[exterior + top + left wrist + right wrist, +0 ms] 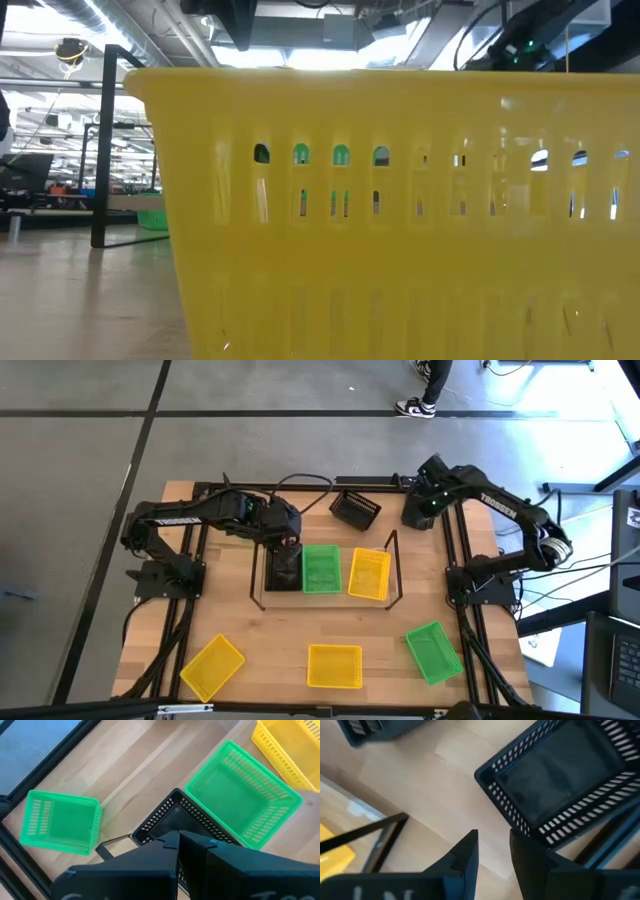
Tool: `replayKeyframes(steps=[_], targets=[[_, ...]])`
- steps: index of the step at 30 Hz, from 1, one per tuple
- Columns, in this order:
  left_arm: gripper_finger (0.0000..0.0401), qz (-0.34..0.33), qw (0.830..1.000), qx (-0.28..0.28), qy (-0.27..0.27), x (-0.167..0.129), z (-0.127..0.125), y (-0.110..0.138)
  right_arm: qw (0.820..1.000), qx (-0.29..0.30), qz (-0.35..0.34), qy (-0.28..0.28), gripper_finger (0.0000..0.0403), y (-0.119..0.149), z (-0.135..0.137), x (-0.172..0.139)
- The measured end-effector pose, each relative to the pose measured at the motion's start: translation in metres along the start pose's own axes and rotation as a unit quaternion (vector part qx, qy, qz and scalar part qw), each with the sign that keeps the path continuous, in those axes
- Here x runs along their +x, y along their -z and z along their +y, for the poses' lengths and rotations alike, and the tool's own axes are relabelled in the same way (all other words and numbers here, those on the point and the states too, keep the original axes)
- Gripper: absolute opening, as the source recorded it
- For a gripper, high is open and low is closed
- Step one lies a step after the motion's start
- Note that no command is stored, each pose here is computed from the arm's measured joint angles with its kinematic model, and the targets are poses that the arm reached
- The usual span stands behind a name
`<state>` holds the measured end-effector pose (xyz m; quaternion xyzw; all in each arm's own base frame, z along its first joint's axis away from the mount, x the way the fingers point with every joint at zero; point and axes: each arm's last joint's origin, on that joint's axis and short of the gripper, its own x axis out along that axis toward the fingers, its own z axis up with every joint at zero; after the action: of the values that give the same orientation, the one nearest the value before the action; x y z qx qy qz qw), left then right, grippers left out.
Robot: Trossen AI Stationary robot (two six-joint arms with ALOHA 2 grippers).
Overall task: Stack baskets on shelf by color
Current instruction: Stack the right black bin on top of the black bin on the shelf
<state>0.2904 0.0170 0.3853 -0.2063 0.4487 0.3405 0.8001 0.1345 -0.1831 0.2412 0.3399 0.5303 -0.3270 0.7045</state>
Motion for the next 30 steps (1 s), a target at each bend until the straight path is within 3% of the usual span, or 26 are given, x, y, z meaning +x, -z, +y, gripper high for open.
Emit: replayKeyframes(steps=[30], targets=[[0.0,0.004,1.0,0.0,0.004,0.0,0.0,0.0,0.998,-0.035,0.056,0.002,0.0108,-0.014,-0.007,0.064]])
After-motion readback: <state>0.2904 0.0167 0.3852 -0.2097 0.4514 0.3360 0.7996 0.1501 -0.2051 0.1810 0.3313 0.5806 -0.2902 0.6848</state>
